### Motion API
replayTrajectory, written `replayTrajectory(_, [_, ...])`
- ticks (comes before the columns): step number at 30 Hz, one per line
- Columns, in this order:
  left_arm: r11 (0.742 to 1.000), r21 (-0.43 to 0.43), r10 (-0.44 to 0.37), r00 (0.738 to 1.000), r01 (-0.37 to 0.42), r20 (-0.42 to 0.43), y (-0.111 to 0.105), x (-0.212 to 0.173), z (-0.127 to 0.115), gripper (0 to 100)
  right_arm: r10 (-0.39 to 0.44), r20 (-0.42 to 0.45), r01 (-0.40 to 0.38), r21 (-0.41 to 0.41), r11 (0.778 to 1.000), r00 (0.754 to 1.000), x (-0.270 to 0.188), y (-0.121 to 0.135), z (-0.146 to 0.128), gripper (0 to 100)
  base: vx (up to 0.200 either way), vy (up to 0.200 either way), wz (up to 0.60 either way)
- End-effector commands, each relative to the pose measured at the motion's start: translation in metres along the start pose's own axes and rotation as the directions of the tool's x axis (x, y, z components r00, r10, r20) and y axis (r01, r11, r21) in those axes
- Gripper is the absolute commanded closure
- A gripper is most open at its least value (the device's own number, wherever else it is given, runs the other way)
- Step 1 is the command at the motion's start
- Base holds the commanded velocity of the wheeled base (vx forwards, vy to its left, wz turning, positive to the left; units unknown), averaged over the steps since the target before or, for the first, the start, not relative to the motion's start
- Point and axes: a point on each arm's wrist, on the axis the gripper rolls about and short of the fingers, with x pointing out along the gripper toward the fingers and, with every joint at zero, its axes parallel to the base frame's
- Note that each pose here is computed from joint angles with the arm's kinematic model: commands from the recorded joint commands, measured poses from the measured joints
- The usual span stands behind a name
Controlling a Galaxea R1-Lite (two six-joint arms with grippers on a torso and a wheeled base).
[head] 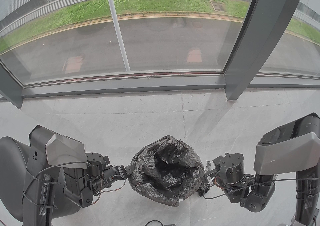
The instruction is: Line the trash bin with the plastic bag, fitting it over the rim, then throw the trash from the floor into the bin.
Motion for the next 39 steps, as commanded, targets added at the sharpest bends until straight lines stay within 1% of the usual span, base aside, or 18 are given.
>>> replayTrajectory(1, [1.0,0.0,-0.001,1.0,0.001,0.001,0.0,0.0,0.0,0,0.067,0.088,-0.069,0.016,0.998,0.994,-0.019,0.005,0.021,0,0.0,0.0,0.0])
replayTrajectory(3, [1.0,-0.003,-0.001,1.0,0.001,0.001,0.0,0.0,0.0,0,0.102,0.123,-0.104,0.012,0.994,0.987,-0.024,0.012,0.029,0,0.0,0.0,0.0])
replayTrajectory(7, [1.0,-0.003,0.0,1.0,0.0,-0.001,0.0,-0.001,0.0,0,0.103,0.15,-0.105,0.004,0.994,0.983,-0.018,0.018,0.036,0,0.0,0.0,0.0])
replayTrajectory(13, [1.0,-0.003,0.0,1.0,0.0,-0.001,0.0,-0.001,0.0,0,0.092,0.156,-0.094,0.006,0.996,0.983,-0.002,0.024,0.038,0,0.0,0.0,0.0])
replayTrajectory(16, [1.0,-0.003,0.0,1.0,0.0,-0.001,0.0,-0.001,0.0,0,0.062,0.148,-0.062,-0.003,0.998,0.987,0.018,0.023,0.035,0,0.0,0.0,0.0])
replayTrajectory(19, [1.0,-0.003,0.0,1.0,0.0,-0.001,0.0,-0.001,0.0,0,0.057,0.145,-0.056,-0.005,0.998,0.988,0.023,0.024,0.034,0,0.0,0.0,0.0])
replayTrajectory(21, [1.0,-0.003,-0.001,1.0,0.001,0.001,0.0,0.0,0.0,0,0.039,0.133,-0.039,0.0,0.999,0.99,0.039,0.026,0.029,0,0.0,0.0,0.0])
replayTrajectory(28, [1.0,0.002,-0.001,1.0,0.001,-0.001,-0.001,-0.001,0.0,0,0.02,0.12,-0.02,-0.002,1.0,0.993,0.055,0.027,0.021,0,0.0,0.0,0.0])
replayTrajectory(32, [1.0,0.01,-0.007,1.0,0.007,0.0,-0.008,-0.008,0.001,0,0.013,0.123,-0.014,0.004,1.0,0.992,0.061,0.028,0.02,0,0.0,0.0,0.0])
replayTrajectory(34, [0.999,0.02,-0.04,0.999,0.04,0.003,-0.024,-0.023,0.007,0,0.0,0.129,-0.002,0.017,1.0,0.992,0.066,0.025,0.021,0,0.0,0.0,0.0])
replayTrajectory(39, [0.997,0.029,-0.077,0.996,0.076,0.044,-0.038,-0.04,0.023,0,0.002,0.141,-0.006,0.028,1.0,0.99,0.067,0.025,0.024,0,0.0,0.0,0.0])
